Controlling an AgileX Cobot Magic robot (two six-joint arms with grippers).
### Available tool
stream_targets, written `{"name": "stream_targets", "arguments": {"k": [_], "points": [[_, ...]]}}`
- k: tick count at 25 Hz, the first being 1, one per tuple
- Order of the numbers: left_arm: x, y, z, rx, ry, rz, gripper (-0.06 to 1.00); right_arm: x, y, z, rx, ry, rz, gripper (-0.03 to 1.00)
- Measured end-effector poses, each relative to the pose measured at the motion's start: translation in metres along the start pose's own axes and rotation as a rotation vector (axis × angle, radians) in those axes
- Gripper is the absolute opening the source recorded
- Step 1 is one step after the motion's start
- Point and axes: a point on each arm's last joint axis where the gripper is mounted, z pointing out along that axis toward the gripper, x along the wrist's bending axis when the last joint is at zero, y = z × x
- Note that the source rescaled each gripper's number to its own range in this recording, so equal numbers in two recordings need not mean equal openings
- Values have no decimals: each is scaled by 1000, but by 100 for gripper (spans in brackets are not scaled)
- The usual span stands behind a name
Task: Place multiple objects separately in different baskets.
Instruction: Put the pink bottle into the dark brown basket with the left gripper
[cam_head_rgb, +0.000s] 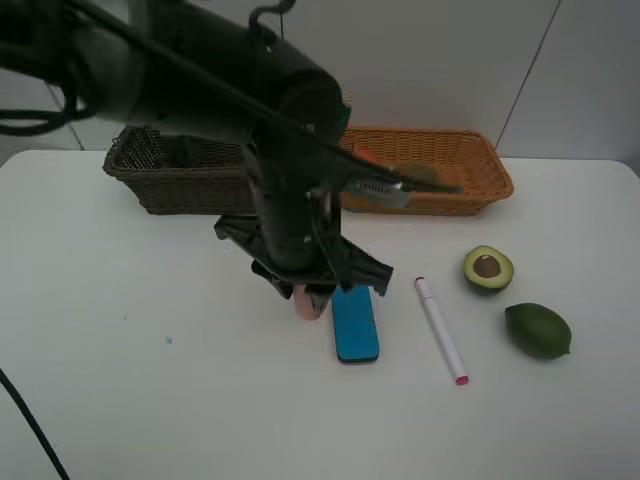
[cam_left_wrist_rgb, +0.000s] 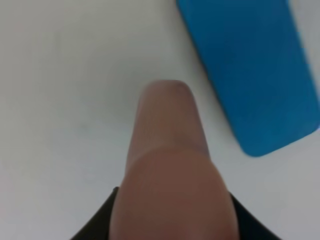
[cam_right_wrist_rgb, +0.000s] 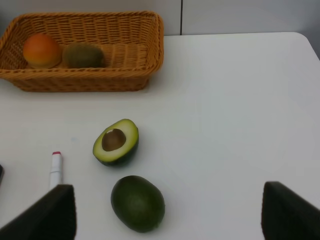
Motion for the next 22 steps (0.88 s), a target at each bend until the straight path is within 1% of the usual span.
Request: {"name": "stream_targets", "arguments": {"k": [2,4,7,10,11,12,15,16,18,22], "points": [[10,19,-23,-69,-14,-35,0,0,0,0,0,0,0,92],[30,42,-43,-130,-2,-70,0,0,0,0,0,0,0,92],[76,73,-63,-191,30,-148,0,0,0,0,0,0,0,92],[133,96,-78,-264,63,-255,0,0,0,0,0,0,0,92],[148,102,-82,-296,66,-285,0,0,0,0,0,0,0,92],[170,106,-85,-326,74,-326,0,0,0,0,0,0,0,92],[210,115,-86,-415,70,-389,0,0,0,0,0,0,0,92],[219,117,-84,-439,60,-400,0,0,0,0,0,0,0,92],[229,123,-75,-473,39,-406,0,0,0,0,0,0,0,92],[234,135,-42,-511,24,-375,0,0,0,0,0,0,0,92]]}}
